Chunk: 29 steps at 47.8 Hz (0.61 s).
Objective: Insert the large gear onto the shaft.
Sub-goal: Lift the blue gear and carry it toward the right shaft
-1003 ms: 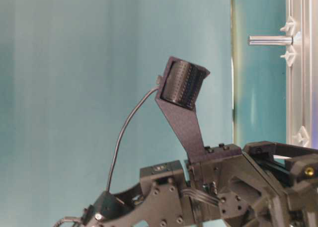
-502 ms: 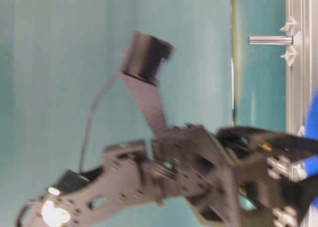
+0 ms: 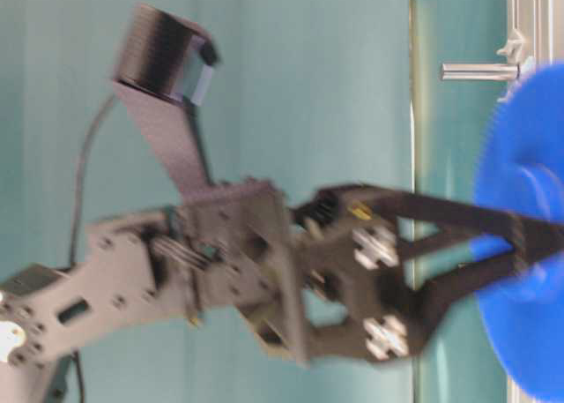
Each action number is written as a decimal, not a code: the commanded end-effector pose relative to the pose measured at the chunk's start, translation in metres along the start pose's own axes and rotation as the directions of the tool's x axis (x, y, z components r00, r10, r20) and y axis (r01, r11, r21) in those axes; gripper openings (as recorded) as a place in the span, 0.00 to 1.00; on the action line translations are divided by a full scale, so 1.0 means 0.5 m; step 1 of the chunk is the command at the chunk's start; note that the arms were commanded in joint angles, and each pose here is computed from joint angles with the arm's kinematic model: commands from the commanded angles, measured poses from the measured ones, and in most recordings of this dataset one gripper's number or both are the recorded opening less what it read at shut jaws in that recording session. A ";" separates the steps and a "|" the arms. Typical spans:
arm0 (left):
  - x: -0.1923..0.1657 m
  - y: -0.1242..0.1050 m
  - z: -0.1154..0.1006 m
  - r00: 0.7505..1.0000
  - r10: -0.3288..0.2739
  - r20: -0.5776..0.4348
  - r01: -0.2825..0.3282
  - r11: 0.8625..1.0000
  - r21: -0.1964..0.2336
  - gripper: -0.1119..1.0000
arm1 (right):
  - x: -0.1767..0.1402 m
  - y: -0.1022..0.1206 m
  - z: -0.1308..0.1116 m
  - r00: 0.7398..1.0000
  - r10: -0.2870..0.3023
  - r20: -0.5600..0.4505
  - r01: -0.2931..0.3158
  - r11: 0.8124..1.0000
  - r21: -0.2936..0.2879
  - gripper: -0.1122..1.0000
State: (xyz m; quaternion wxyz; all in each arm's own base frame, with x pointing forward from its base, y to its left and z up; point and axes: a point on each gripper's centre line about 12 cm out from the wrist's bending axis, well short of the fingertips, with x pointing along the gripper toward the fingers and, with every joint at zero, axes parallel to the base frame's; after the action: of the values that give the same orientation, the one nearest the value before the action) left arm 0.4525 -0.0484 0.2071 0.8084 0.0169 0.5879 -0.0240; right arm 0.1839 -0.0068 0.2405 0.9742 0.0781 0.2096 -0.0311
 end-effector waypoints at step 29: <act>-0.135 0.103 0.082 0.991 0.043 0.129 -0.050 0.998 0.046 0.79 | -0.017 0.000 0.005 0.999 0.004 0.046 -0.005 1.000 0.016 0.20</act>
State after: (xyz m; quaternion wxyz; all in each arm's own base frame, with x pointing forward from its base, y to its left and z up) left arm 0.4701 -0.0060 0.2515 0.8215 0.0477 0.5675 -0.0268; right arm 0.1757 -0.0064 0.2433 0.9781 0.0778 0.1909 -0.0298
